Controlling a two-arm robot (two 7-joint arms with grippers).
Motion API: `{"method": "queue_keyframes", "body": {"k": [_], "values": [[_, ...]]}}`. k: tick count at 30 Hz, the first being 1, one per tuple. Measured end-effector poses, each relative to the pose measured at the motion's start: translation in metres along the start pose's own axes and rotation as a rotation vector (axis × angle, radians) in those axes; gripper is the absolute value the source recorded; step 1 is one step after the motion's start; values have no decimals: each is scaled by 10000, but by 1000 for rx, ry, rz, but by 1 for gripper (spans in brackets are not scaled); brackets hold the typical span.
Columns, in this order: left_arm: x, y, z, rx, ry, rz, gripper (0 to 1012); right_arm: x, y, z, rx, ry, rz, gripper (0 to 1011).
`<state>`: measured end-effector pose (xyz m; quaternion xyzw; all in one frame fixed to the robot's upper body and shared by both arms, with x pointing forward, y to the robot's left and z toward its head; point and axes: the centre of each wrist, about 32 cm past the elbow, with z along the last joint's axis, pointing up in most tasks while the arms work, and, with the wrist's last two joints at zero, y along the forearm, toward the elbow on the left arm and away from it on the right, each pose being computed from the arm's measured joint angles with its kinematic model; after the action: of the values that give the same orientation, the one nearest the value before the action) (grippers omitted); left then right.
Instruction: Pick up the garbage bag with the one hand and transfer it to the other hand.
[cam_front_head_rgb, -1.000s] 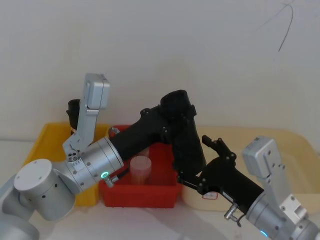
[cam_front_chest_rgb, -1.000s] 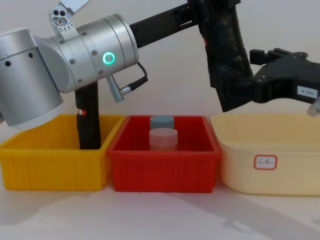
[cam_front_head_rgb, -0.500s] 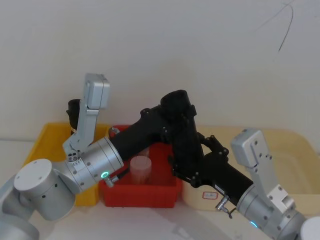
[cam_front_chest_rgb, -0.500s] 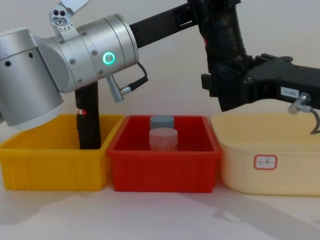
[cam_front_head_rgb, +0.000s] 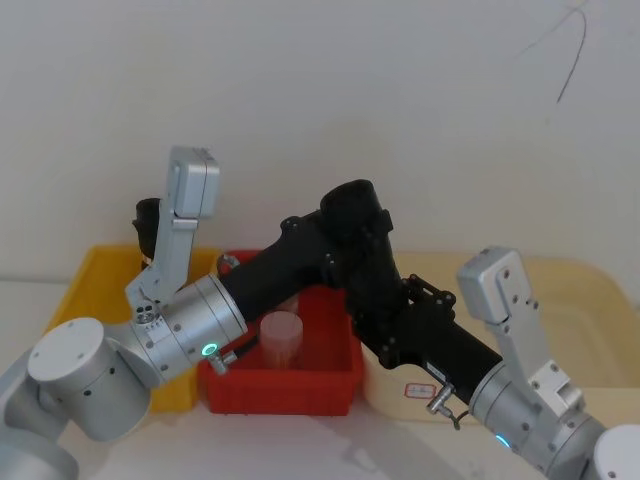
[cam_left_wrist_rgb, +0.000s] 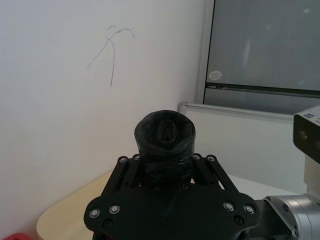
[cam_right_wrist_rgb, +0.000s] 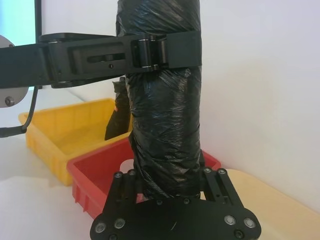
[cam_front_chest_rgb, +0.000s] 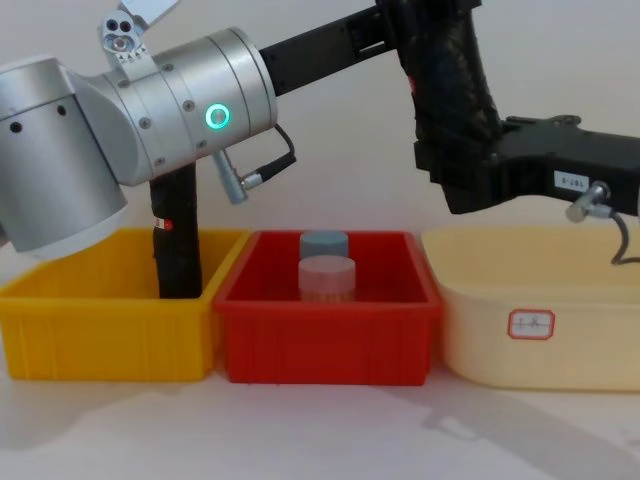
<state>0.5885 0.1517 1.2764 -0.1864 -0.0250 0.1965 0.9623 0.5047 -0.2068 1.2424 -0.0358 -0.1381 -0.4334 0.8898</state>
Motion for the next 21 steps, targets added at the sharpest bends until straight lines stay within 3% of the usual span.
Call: {"method": "queue_keyframes", "body": {"k": [9, 18, 21], "values": [[0, 0, 0, 0, 0, 0, 357, 10, -1, 7, -5, 10, -4, 538], [0, 0, 0, 0, 0, 0, 580, 16, -11, 9, -6, 16, -8, 538], [0, 0, 0, 0, 0, 0, 703, 24, -16, 9, -7, 17, -13, 538]]}}
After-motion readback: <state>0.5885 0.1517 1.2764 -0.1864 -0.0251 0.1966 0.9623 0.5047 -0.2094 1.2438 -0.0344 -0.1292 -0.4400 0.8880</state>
